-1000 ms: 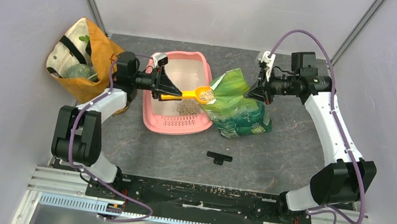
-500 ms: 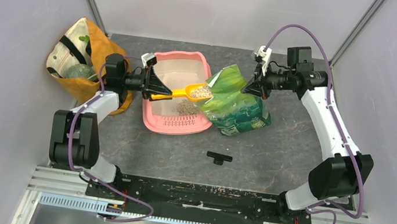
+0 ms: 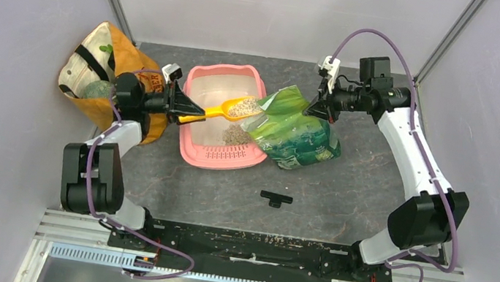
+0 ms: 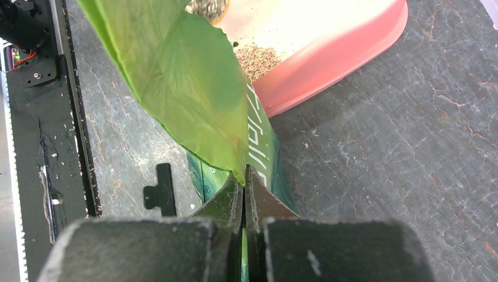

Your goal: Fill the litter box with clean litter

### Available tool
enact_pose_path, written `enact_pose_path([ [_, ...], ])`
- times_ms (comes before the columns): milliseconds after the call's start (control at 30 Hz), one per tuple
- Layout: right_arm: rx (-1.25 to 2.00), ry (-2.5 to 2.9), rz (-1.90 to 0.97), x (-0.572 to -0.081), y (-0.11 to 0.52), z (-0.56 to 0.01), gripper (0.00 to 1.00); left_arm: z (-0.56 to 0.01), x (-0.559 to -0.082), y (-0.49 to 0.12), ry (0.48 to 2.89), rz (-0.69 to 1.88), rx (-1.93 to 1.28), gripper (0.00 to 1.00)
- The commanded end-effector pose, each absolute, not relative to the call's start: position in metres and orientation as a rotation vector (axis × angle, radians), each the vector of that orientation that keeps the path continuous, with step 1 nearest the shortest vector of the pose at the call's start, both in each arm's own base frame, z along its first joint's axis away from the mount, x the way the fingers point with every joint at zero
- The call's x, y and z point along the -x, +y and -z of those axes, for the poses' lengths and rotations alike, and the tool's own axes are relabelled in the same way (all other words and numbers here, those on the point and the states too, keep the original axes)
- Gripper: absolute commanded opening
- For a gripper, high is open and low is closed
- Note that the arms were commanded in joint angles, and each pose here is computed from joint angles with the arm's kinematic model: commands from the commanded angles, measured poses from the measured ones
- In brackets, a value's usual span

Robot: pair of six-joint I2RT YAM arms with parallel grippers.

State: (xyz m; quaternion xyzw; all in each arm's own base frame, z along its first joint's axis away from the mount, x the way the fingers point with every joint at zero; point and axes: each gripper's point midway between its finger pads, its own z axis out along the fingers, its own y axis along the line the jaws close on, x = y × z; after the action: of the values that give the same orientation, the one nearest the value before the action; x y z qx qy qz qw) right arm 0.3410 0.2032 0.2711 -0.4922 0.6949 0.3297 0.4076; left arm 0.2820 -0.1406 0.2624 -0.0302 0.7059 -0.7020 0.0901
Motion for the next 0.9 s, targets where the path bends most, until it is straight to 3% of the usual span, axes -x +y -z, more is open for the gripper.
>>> enact_pose_path([
  [0, 1.254, 1.638, -0.796, -0.351, 0.213, -0.300, 0.00, -0.275, -0.263, -0.126, 2.114, 2.055, -0.059, 0.02],
  [867, 1.265, 1.635, -0.779, -0.344, 0.211, -0.299, 0.00, -0.265, -0.295, -0.095, 2.140, 2.019, 0.164, 0.02],
])
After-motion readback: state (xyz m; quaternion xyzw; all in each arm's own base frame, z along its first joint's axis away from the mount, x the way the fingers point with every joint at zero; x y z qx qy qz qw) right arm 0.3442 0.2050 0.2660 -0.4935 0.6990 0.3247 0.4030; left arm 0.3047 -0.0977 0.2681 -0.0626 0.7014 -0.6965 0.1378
